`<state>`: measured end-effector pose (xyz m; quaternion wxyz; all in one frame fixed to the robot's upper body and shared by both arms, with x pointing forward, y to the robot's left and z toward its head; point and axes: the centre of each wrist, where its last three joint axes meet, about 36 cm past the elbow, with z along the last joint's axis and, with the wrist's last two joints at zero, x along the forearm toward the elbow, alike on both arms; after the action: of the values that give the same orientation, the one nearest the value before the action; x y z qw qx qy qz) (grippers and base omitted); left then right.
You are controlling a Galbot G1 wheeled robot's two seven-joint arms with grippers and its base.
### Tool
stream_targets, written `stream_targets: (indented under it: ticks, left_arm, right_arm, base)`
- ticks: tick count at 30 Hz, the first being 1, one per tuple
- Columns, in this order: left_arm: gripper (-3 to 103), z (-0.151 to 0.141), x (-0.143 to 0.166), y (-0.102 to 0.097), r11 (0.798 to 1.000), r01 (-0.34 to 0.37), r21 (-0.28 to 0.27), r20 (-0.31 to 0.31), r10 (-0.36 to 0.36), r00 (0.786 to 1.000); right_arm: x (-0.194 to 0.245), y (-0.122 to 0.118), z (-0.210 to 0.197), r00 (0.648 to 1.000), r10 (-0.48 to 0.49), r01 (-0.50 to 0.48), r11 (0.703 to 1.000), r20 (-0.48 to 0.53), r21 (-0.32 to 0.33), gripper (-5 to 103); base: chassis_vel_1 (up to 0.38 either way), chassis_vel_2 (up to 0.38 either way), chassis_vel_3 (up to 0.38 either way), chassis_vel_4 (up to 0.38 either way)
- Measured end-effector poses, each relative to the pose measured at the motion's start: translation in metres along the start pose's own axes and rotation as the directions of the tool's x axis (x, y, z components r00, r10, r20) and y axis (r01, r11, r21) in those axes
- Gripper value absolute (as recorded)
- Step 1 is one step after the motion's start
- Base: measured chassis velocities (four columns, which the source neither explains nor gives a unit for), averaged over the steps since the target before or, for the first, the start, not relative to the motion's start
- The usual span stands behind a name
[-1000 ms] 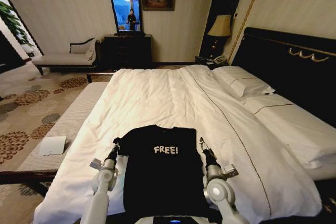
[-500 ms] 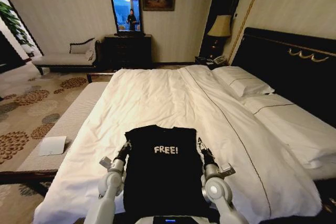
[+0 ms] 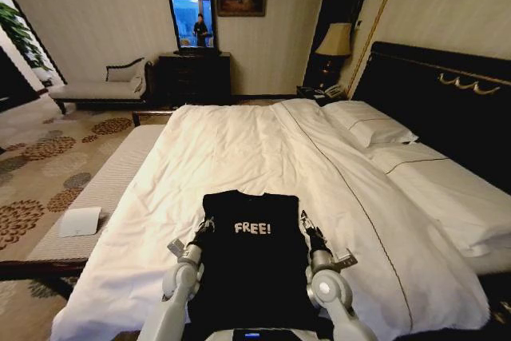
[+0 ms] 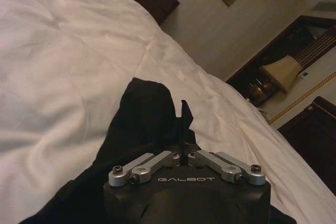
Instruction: Fold the clothes on the bed.
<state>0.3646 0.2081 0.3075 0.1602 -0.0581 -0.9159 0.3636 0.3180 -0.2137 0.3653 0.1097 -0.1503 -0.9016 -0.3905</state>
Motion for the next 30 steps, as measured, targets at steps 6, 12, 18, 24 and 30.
stream_targets:
  ticks: [6, 12, 18, 24, 30]
  left_arm:
    - [14, 0.006, -0.008, -0.002, 1.0, 0.012, 0.02, -0.005, -0.012, 1.0]
    - [35, 0.015, -0.009, -0.01, 0.999, 0.007, 0.052, -0.011, -0.006, 1.0]
    - [62, 0.014, 0.01, -0.025, 0.995, -0.023, 0.093, -0.007, 0.024, 1.0]
    - [78, 0.007, 0.024, -0.027, 0.994, -0.027, 0.111, 0.013, 0.026, 1.0]
    - [98, -0.009, 0.03, -0.028, 0.988, -0.034, 0.151, 0.068, 0.024, 0.997]
  right_arm:
    - [-0.001, -0.002, 0.002, 1.0, 0.005, -0.005, 1.0, 0.0, 0.006, 100]
    - [0.0, -0.002, 0.003, 1.0, 0.006, -0.006, 1.0, 0.0, 0.01, 100]
    - [0.003, -0.002, 0.004, 1.0, 0.006, -0.006, 1.0, 0.0, 0.013, 100]
    - [0.005, -0.003, 0.005, 1.0, 0.007, -0.007, 1.0, 0.001, 0.014, 100]
    - [0.01, -0.002, 0.003, 1.0, 0.003, -0.003, 1.0, 0.009, 0.014, 100]
  base:
    - [0.0, 0.0, 0.0, 0.0]
    - [0.0, 0.0, 0.0, 0.0]
    - [0.0, 0.0, 0.0, 0.0]
    - [0.0, 0.0, 0.0, 0.0]
    - [0.0, 0.0, 0.0, 0.0]
